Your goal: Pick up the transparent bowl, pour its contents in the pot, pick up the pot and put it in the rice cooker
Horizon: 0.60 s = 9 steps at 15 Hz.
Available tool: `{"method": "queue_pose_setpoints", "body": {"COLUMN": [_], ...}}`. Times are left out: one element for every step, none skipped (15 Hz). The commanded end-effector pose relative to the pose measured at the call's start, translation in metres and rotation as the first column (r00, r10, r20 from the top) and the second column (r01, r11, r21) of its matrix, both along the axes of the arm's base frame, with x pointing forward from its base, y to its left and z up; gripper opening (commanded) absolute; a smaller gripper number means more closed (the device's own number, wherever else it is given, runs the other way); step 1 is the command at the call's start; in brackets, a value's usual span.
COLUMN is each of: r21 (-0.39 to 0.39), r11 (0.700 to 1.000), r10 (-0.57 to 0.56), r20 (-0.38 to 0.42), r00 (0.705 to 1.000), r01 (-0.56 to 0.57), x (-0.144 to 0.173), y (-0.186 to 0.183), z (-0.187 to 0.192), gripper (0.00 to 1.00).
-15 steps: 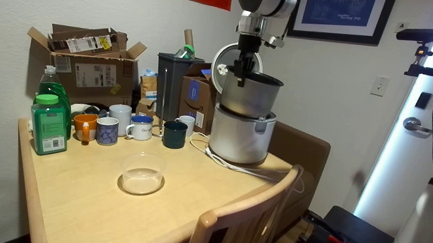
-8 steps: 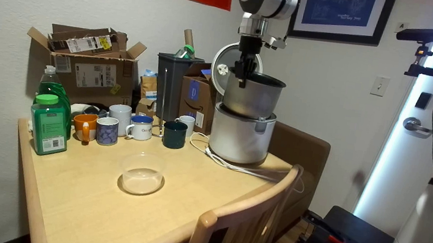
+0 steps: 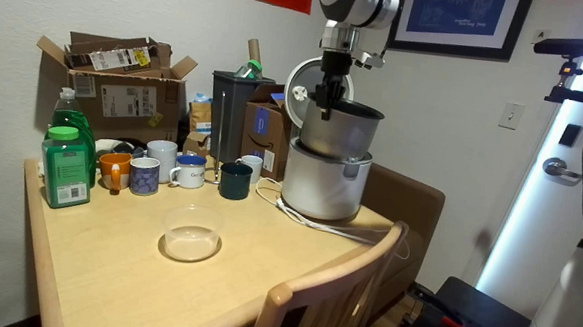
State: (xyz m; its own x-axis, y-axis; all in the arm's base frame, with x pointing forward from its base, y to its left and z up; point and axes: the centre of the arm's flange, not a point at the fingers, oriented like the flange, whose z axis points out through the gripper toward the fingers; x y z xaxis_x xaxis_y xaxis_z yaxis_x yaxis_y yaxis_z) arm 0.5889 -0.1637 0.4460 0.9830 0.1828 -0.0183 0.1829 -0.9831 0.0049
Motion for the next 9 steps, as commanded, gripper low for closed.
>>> {"method": "queue_pose_setpoints", "body": {"r21": [-0.004, -0.003, -0.003, -0.001, -0.001, -0.001, 0.0, -0.001, -0.001], "r11": [0.999, 0.999, 0.999, 0.999, 0.999, 0.999, 0.999, 0.999, 0.999], "r10": [-0.035, -0.034, -0.036, -0.037, -0.036, -0.036, -0.036, -0.036, -0.037], "r20": [0.02, 0.018, 0.016, 0.01, 0.005, 0.001, -0.002, -0.008, -0.013], "r00": [0.999, 0.999, 0.999, 0.999, 0.999, 0.999, 0.999, 0.999, 0.999], "r01": [0.035, 0.034, 0.036, 0.037, 0.036, 0.036, 0.036, 0.036, 0.037], "x": [0.007, 0.008, 0.009, 0.012, 0.015, 0.016, 0.019, 0.021, 0.022], "y": [-0.003, -0.003, -0.004, -0.005, -0.006, -0.006, -0.007, -0.007, -0.008], "z": [0.009, 0.009, 0.008, 0.007, 0.005, 0.003, 0.001, -0.001, -0.003], "gripper": [0.02, 0.02, 0.02, 0.02, 0.02, 0.02, 0.02, 0.02, 0.02]}}
